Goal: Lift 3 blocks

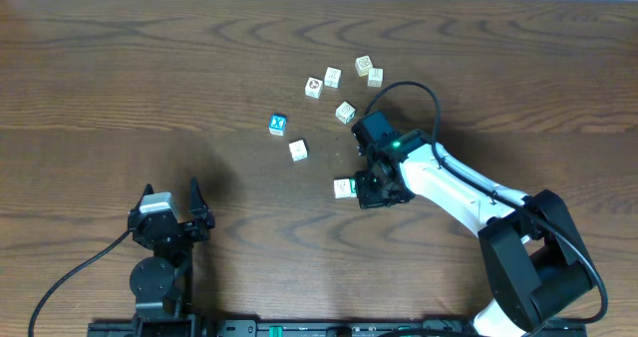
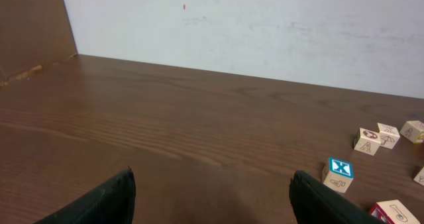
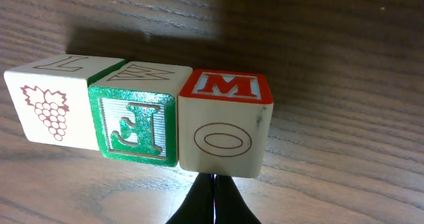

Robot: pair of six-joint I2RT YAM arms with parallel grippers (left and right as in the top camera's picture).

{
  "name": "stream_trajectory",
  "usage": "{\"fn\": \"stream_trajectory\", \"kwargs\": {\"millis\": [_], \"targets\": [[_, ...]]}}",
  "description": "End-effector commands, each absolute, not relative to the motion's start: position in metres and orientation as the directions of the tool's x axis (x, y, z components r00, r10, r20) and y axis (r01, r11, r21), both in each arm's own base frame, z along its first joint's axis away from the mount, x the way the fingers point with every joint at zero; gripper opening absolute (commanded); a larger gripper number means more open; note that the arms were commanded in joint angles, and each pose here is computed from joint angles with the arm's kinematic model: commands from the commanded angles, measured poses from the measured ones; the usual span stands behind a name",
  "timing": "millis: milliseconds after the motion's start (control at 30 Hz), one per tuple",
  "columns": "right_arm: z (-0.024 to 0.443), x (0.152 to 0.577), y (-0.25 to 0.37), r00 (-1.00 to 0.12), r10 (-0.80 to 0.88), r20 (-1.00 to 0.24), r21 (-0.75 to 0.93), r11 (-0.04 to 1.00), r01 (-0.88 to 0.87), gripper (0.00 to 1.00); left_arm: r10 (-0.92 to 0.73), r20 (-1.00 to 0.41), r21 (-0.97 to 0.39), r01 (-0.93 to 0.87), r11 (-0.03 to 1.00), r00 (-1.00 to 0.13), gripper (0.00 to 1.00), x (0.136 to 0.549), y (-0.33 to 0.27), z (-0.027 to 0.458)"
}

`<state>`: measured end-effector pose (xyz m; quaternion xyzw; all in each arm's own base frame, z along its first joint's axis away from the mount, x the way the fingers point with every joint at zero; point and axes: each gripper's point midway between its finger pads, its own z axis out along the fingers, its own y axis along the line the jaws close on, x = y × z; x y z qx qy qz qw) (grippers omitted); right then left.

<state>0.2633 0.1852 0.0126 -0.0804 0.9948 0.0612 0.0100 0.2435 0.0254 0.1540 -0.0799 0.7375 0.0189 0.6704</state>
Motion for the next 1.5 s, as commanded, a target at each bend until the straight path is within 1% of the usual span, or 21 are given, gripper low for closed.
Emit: {"fn": "stream_trajectory", "kwargs": {"millis": [0, 200, 500, 700, 867, 967, 1233, 1467], "targets": [[0.012, 0.265, 0.19, -0.988, -0.152, -0.032, 0.13, 0.979, -0.155, 0.01, -0.095, -0.984, -0.071, -0.16, 0.985, -0.147, 0.75, 0.242, 0.028, 0.135], [0.012, 0.263, 0.192, -0.987, -0.157, -0.024, 0.141, 0.977, -0.159, 0.01, -0.095, -0.984, -0.071, -0.16, 0.985, -0.147, 0.75, 0.242, 0.028, 0.135], [0.012, 0.247, 0.181, -0.985, -0.163, 0.049, 0.108, 0.982, -0.157, 0.01, -0.095, -0.984, -0.071, -0.16, 0.985, -0.148, 0.75, 0.242, 0.028, 0.135], [0.012, 0.235, 0.153, -0.984, -0.145, 0.105, -0.022, 0.989, -0.148, 0.01, -0.095, -0.984, -0.071, -0.16, 0.985, -0.147, 0.75, 0.242, 0.028, 0.135], [0.016, 0.233, 0.123, -0.993, -0.066, 0.097, -0.19, 0.978, -0.083, 0.01, -0.095, -0.984, -0.071, -0.16, 0.985, -0.147, 0.75, 0.242, 0.028, 0.135], [0.019, 0.235, 0.107, -0.998, -0.009, 0.07, -0.277, 0.96, -0.029, 0.01, -0.095, -0.984, -0.071, -0.16, 0.985, -0.147, 0.75, 0.242, 0.028, 0.135], [0.018, 0.252, 0.111, -1.0, -0.007, -0.009, -0.27, 0.963, -0.004, 0.01, -0.095, -0.984, -0.071, -0.16, 0.985, -0.147, 0.75, 0.242, 0.028, 0.135], [0.019, 0.258, 0.1, -1.0, 0.012, -0.028, -0.296, 0.955, 0.02, 0.01, -0.095, -0.984, -0.071, -0.16, 0.985, -0.147, 0.75, 0.242, 0.028, 0.135]]}}
